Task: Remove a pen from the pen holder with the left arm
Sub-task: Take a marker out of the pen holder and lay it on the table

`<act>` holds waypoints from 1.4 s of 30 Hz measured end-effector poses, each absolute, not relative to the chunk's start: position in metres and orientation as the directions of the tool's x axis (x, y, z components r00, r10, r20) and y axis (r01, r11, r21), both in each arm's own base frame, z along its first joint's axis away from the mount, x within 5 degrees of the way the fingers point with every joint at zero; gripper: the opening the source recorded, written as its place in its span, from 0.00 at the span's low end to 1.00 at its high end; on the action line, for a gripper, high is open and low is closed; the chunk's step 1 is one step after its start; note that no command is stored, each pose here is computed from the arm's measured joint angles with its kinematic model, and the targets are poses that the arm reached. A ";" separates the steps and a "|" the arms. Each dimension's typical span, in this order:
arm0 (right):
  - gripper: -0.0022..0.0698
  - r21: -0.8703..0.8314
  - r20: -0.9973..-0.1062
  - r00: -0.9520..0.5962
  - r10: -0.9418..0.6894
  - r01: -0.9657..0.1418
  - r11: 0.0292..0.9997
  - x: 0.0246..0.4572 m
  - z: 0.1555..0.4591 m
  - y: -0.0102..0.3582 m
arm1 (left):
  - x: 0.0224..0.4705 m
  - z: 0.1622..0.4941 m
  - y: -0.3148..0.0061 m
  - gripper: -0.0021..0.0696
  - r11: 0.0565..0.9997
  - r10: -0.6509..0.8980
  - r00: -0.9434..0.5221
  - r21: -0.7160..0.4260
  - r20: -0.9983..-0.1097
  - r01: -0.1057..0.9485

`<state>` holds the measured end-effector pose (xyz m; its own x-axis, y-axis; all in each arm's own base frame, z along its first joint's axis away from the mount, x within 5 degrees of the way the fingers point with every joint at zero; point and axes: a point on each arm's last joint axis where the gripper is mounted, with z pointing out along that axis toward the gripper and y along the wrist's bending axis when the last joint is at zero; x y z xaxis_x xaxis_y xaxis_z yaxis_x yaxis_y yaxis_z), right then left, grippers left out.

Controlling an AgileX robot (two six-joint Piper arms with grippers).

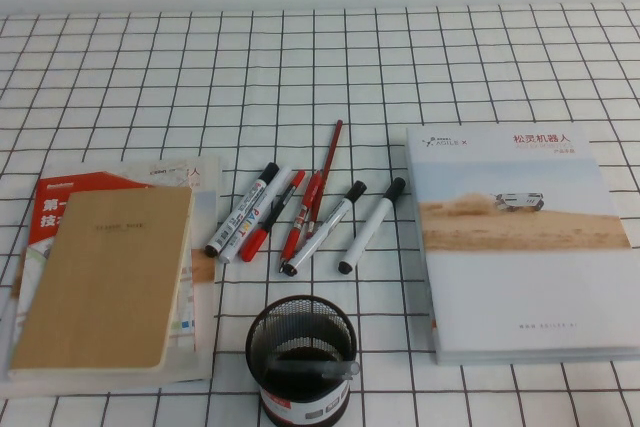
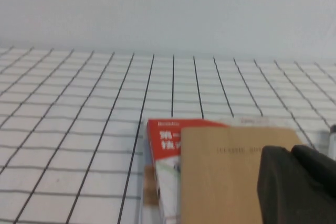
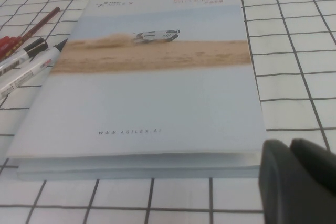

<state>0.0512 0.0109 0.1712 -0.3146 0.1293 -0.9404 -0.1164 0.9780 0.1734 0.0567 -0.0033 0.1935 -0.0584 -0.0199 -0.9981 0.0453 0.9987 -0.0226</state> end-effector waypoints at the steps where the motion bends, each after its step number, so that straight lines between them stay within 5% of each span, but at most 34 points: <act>1: 0.01 0.173 -0.940 -0.315 0.129 -0.116 0.978 0.051 0.171 0.011 | 0.056 0.190 -0.004 0.03 0.999 -0.009 -0.092 -0.013 -0.996 0.049; 10: 0.01 0.173 -0.940 -0.315 0.129 -0.116 0.978 0.051 0.171 0.011 | 0.053 0.171 -0.004 0.03 0.996 0.072 -0.296 0.053 -0.953 0.070; 42: 0.01 0.173 -0.940 -0.315 0.129 -0.116 0.978 0.051 0.171 0.011 | 0.052 0.170 -0.004 0.03 0.996 0.072 -0.303 0.053 -0.950 0.071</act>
<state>0.0512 0.0109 0.1712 -0.3146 0.1293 -0.9404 -0.1164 0.9780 0.1734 0.0523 -0.0037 0.1702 -0.3031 0.0724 -0.9502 0.0711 0.9961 0.0532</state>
